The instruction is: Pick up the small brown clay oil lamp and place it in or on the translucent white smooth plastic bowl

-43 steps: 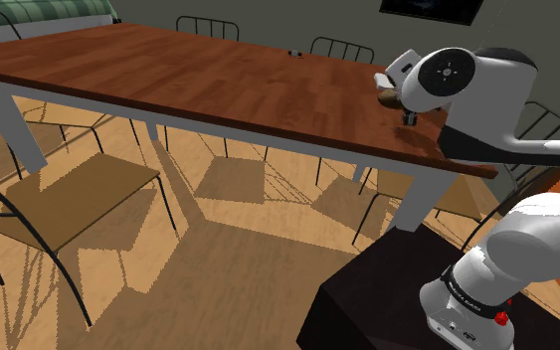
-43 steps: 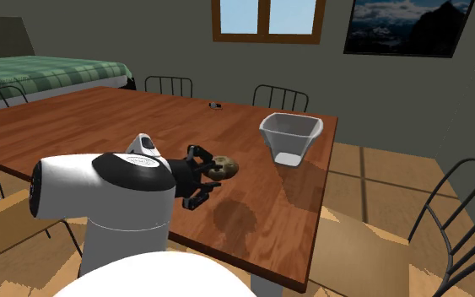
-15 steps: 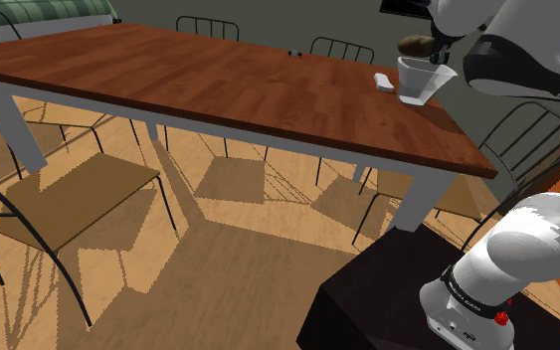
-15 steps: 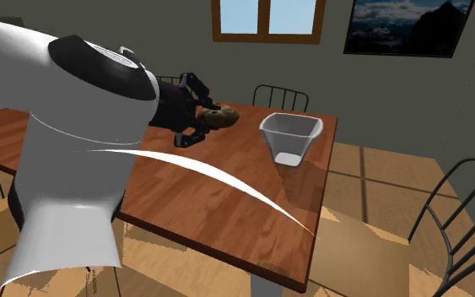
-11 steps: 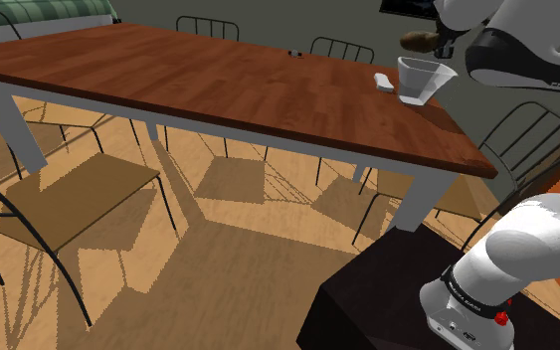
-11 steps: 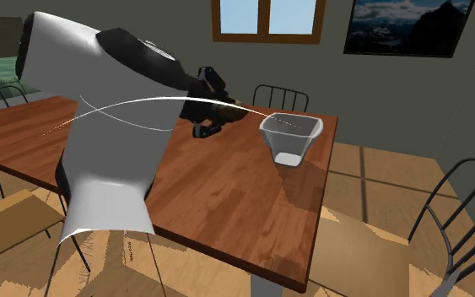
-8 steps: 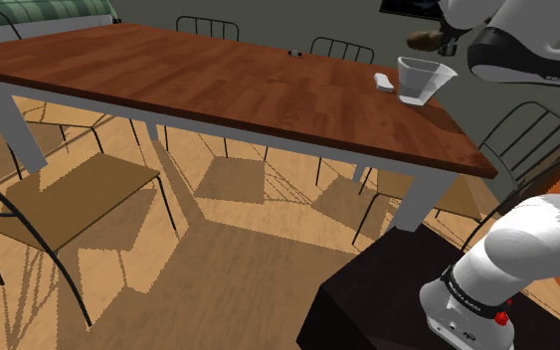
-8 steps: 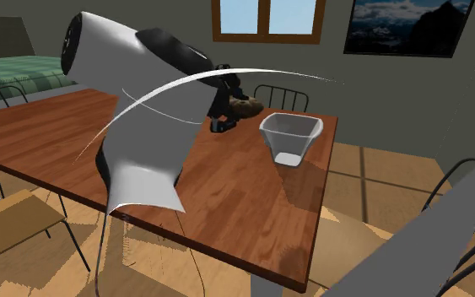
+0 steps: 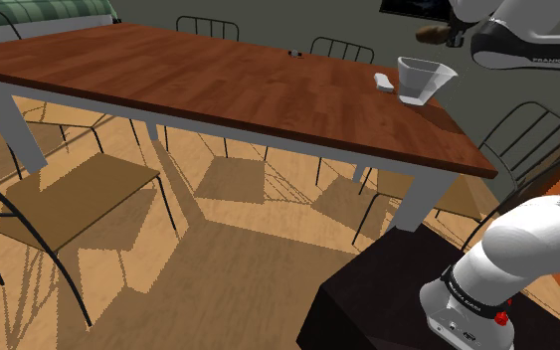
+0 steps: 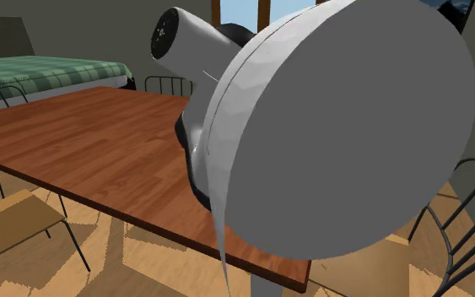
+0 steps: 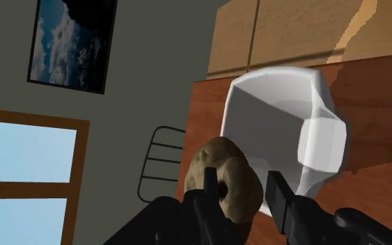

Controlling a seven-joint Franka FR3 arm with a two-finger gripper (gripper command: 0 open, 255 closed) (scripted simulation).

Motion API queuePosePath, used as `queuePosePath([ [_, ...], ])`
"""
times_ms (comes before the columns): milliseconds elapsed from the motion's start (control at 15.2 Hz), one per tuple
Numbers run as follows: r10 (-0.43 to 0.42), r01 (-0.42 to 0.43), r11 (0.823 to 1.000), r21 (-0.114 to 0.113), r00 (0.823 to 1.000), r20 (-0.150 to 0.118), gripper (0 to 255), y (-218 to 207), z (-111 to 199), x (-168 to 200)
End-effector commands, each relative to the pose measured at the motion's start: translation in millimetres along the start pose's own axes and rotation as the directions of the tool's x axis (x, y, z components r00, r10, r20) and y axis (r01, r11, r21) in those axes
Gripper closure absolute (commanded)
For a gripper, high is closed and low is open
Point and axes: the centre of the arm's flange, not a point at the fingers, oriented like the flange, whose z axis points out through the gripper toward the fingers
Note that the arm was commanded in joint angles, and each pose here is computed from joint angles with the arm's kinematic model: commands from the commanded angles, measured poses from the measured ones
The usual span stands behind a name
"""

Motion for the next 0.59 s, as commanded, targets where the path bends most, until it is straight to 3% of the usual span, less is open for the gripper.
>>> queuePosePath([
  [0, -0.001, 0.001, 1.0, -0.002, 1.0, -0.001, 255, 9, 23, -9],
  [396, -0.001, 0.001, 1.0, -0.002, 1.0, -0.001, 255, 41, 90, -34],
  [528, -0.001, 0.001, 1.0, -0.002, 1.0, -0.001, 255, 32, 94, -32],
])
